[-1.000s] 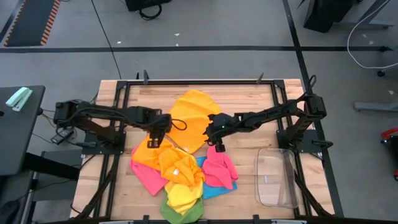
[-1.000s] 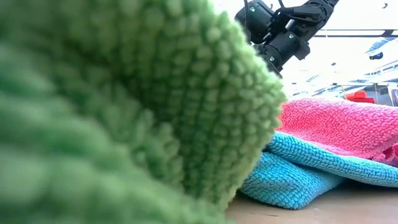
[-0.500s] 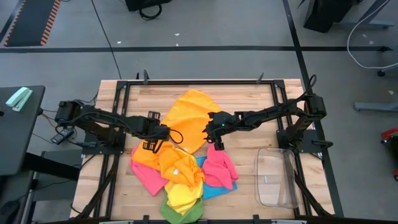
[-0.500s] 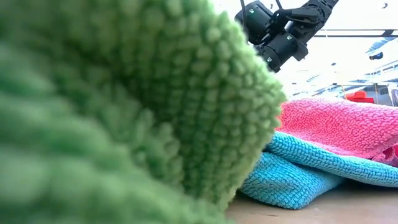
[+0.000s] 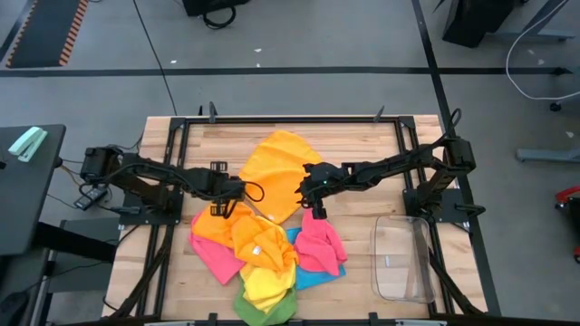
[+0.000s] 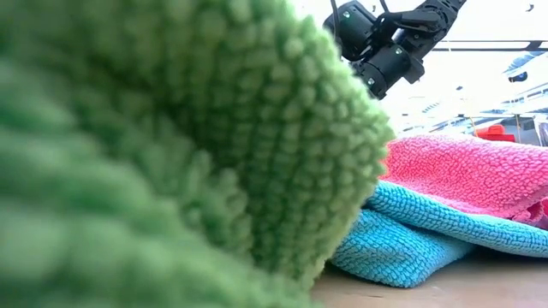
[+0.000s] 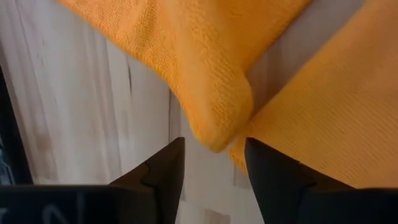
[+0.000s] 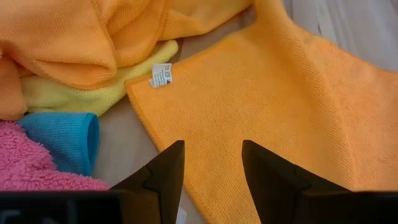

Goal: Fold microfiber towels
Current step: Fold the orange towel

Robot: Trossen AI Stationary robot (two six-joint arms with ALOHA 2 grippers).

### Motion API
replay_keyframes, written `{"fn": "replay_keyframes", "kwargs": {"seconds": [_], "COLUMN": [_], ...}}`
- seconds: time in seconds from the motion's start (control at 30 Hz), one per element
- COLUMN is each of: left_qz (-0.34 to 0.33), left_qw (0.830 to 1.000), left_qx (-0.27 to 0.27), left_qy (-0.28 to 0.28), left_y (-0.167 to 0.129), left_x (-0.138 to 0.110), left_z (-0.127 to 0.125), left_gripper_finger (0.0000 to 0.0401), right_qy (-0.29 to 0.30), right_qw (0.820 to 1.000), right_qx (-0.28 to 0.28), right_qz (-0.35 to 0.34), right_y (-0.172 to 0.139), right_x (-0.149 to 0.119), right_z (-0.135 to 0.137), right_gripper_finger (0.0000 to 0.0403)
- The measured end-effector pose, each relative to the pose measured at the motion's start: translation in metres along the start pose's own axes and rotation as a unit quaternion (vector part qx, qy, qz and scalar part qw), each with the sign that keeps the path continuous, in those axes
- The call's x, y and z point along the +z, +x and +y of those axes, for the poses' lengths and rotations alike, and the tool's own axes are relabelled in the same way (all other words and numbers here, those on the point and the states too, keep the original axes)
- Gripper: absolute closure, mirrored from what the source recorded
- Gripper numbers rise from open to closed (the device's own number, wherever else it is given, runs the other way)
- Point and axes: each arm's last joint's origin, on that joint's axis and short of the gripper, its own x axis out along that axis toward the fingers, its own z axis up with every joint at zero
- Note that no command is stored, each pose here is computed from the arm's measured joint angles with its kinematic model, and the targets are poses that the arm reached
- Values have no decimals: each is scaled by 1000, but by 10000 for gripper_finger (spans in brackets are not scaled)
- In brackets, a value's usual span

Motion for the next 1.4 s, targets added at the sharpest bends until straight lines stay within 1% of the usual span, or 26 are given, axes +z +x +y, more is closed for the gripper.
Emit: {"fn": "replay_keyframes", "kwargs": {"seconds": [0.17,0.27,0.37,0.53,0.57,0.67,0.77,0.83,0.97,1.07,1.17,1.23,1.3,1.4], "left_qz": [6,9,12,0,-4,-9,-16,-35,-76,-100,-112,-115,-115,-114], "left_qw": [1000,999,998,999,999,1000,1000,999,997,995,993,993,992,992], "left_qx": [3,5,6,5,5,5,7,9,17,22,26,28,29,30], "left_qy": [-28,-47,-54,-44,-44,-29,-9,-3,-5,-14,-22,-28,-32,-37], "left_y": [5,7,8,4,1,-15,-34,-47,-70,-83,-89,-90,-89,-88], "left_x": [-2,-2,-3,3,6,17,29,38,54,61,65,65,66,65], "left_z": [5,9,12,14,16,24,34,42,57,66,72,75,76,78], "left_gripper_finger": [245,267,299,383,390,384,382,389,393,381,376,382,390,394], "right_qy": [0,0,0,-1,-3,-19,-24,-29,-36,-31,-31,-31,-34,-47], "right_qw": [1000,1000,1000,1000,1000,999,999,999,998,998,999,999,999,998], "right_qx": [0,0,0,1,1,1,-11,-13,-10,-9,-14,-15,-15,8], "right_qz": [0,0,0,1,5,36,45,40,43,46,30,23,-12,-48], "right_y": [0,0,0,0,0,-4,-10,-10,-10,-9,-5,-2,1,4], "right_x": [0,0,0,0,-1,-2,4,5,3,1,-6,-14,-15,-14], "right_z": [0,0,0,0,0,0,-2,-3,-1,-1,-1,1,4,13], "right_gripper_finger": [233,233,233,233,233,233,233,233,233,233,233,233,233,233]}}
